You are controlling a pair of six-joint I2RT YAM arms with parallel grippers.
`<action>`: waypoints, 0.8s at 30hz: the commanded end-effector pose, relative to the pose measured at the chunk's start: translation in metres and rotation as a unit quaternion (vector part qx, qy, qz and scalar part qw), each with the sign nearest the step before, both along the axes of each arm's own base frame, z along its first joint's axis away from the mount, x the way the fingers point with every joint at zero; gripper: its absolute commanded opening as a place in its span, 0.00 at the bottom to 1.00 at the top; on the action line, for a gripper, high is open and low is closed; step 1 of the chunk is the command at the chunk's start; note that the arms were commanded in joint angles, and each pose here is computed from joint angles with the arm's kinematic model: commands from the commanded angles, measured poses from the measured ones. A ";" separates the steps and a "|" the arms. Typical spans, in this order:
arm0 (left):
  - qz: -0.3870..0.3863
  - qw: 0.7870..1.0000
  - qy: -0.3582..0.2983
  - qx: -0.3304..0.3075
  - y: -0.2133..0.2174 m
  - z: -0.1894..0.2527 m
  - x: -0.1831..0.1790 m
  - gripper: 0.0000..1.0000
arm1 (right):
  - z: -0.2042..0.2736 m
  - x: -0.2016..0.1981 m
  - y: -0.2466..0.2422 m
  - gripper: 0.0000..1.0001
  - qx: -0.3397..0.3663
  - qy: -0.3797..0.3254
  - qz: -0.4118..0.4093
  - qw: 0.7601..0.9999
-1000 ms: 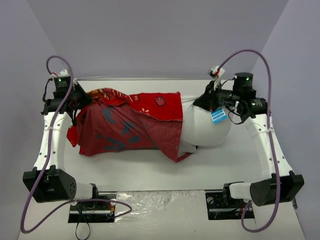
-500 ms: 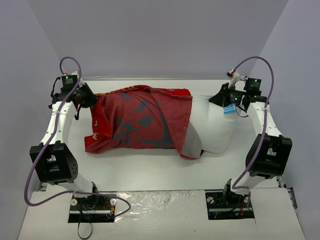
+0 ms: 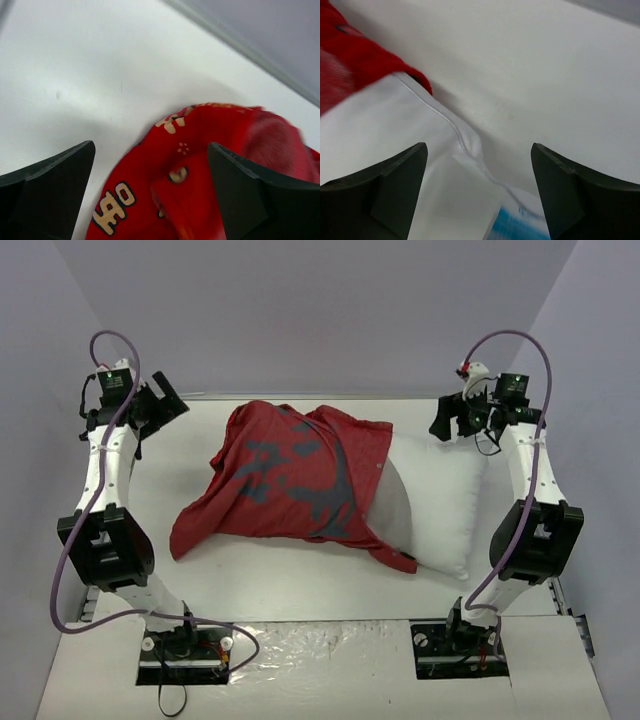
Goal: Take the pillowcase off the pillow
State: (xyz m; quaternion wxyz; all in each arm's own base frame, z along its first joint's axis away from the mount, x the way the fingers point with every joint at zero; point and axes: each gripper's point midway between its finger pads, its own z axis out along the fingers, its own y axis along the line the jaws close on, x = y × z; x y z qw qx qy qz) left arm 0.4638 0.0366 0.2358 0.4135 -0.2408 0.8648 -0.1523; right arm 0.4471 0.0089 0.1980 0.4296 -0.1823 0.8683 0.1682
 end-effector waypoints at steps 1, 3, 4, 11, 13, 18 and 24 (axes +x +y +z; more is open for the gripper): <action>-0.039 0.978 -0.183 0.091 -0.034 0.138 0.007 0.94 | 0.082 0.027 -0.022 0.84 -0.073 -0.083 -0.048 0.993; -0.048 0.966 -0.228 0.113 -0.050 0.171 -0.011 0.94 | 0.125 0.033 -0.019 0.88 -0.083 -0.124 -0.026 0.988; -0.052 0.964 -0.236 0.114 -0.055 0.174 -0.019 0.94 | 0.124 0.023 -0.015 0.90 -0.101 -0.117 0.011 0.988; -0.137 0.982 -0.098 0.079 -0.127 0.064 -0.112 0.94 | 0.046 -0.121 0.074 0.91 -0.225 -0.027 0.396 0.890; -0.182 0.979 -0.060 0.075 -0.152 0.026 -0.150 0.95 | 0.011 -0.147 0.065 0.91 -0.273 0.009 0.418 0.866; -0.257 0.958 -0.083 0.093 -0.202 -0.005 -0.221 0.94 | 0.007 -0.177 0.049 0.93 -0.347 -0.012 0.423 0.837; -0.302 0.922 -0.133 0.201 -0.235 -0.045 -0.249 0.94 | -0.012 -0.186 0.046 0.93 -0.360 0.009 0.409 0.838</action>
